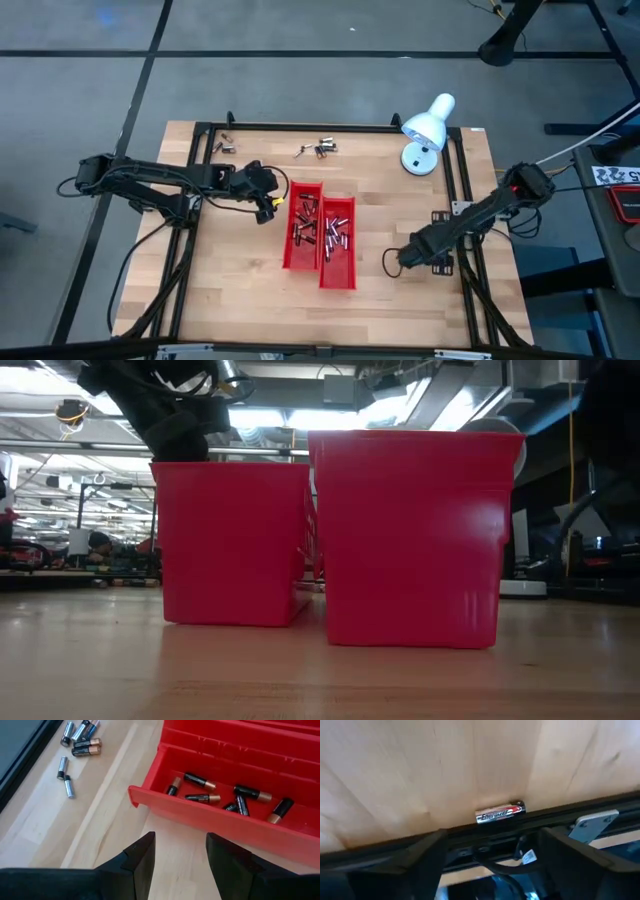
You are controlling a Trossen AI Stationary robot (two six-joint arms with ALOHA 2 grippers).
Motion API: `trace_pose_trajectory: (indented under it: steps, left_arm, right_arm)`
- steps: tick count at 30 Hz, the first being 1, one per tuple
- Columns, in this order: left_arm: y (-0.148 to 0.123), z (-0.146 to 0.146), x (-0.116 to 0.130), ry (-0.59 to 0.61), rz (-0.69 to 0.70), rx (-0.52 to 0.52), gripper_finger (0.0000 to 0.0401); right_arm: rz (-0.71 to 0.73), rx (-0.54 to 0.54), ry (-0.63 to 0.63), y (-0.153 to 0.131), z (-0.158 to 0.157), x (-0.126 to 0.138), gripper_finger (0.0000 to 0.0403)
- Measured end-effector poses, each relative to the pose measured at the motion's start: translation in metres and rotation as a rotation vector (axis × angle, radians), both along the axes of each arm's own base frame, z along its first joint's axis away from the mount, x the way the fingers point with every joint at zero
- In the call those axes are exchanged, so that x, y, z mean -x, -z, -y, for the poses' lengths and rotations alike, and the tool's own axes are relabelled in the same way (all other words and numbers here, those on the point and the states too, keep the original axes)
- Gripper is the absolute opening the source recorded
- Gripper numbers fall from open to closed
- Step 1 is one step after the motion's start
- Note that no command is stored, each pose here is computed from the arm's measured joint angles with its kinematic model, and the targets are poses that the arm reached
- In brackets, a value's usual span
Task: Sort batteries
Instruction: Put the silver battery into the right red bin
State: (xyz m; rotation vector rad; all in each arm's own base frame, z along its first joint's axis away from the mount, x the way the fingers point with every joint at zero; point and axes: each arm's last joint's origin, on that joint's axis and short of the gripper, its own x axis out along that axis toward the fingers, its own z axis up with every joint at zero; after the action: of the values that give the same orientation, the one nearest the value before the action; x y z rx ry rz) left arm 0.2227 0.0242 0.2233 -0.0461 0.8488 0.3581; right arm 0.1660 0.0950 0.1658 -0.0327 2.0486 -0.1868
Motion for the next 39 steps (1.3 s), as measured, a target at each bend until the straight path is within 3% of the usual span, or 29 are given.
trace_pose_trajectory:
  steps: [10,15,23,30,39]
  left_arm:
    - [0.0,0.0,0.0,0.009,-0.004,-0.007,0.0166]
    - [0.0,0.0,0.0,0.027,-0.011,-0.022,0.0166]
    - [0.0,0.0,0.0,0.042,-0.018,-0.034,0.0166]
    - [0.0,0.0,0.0,0.042,-0.016,-0.034,0.0166]
    - [0.0,0.0,0.0,0.04,-0.018,-0.032,0.0166]
  right_arm:
    - [-0.214,-0.106,-0.093,0.034,0.024,-0.021,0.0328]
    - [-0.257,-0.146,-0.118,0.048,0.034,-0.027,0.0328]
    - [-0.335,-0.143,-0.087,0.066,0.042,-0.011,0.0328]
    - [-0.272,-0.192,-0.061,0.073,0.04,-0.013,0.0328]
    - [-0.347,-0.175,0.092,0.083,0.041,-0.001,0.0328]
